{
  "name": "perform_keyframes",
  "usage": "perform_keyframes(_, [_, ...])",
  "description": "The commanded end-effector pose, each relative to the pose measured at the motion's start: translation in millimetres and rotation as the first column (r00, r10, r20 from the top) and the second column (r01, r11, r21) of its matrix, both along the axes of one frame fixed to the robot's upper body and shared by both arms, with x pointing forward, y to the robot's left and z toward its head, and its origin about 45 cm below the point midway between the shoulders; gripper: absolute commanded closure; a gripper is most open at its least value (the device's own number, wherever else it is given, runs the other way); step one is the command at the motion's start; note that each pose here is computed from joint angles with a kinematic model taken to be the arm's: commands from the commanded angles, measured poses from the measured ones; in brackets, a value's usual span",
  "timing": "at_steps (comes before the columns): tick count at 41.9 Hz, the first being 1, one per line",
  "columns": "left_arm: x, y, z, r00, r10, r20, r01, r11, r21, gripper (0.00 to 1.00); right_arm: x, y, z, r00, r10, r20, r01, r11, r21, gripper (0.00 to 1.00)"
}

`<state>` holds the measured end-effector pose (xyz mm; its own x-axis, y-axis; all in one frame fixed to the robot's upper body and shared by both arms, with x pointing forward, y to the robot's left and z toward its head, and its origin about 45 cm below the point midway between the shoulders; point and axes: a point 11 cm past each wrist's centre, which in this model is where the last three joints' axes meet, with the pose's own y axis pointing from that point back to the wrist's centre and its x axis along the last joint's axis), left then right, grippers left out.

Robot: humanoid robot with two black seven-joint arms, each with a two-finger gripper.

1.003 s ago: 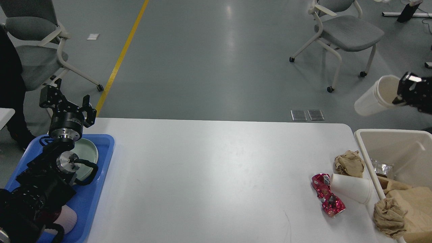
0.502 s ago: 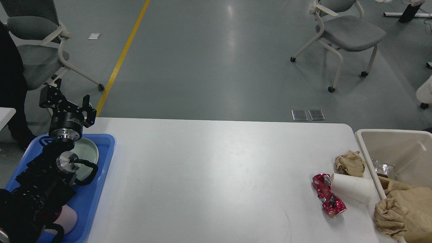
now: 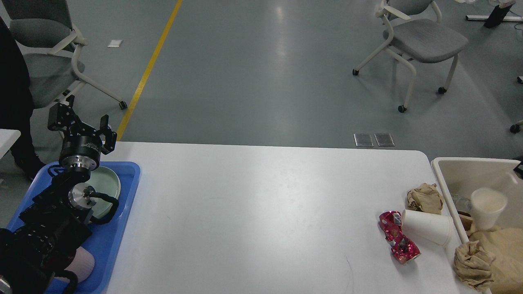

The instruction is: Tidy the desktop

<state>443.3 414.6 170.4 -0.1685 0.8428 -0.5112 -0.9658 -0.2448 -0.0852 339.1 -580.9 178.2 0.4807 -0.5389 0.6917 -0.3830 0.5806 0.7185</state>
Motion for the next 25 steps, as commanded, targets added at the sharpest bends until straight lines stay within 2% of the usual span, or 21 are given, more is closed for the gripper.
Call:
perform_keyframes(1, [0.0, 0.0, 0.0, 1.000, 0.000, 0.000, 0.000, 1.000, 0.000, 0.03, 12.1, 17.7, -2.8, 0.999, 0.033, 0.000, -0.033, 0.999, 0.025, 0.00])
perform_keyframes(7, [0.0, 0.0, 0.0, 1.000, 0.000, 0.000, 0.000, 1.000, 0.000, 0.03, 53.8, 50.4, 31.7, 0.993, 0.108, 0.055, -0.112, 0.992, 0.059, 0.00])
perform_keyframes(14, [0.0, 0.0, 0.0, 1.000, 0.000, 0.000, 0.000, 1.000, 0.000, 0.03, 103.1, 125.8, 111.5, 0.955, 0.292, 0.052, -0.296, 0.940, 0.172, 0.00])
perform_keyframes(20, [0.0, 0.0, 0.0, 1.000, 0.000, 0.000, 0.000, 1.000, 0.000, 0.03, 117.2, 193.7, 184.7, 0.890, 0.453, 0.044, -0.451, 0.863, 0.229, 0.00])
perform_keyframes(25, [0.0, 0.0, 0.0, 1.000, 0.000, 0.000, 0.000, 1.000, 0.000, 0.03, 110.9, 238.0, 225.0, 0.829, 0.559, -0.003, -0.539, 0.801, 0.260, 0.00])
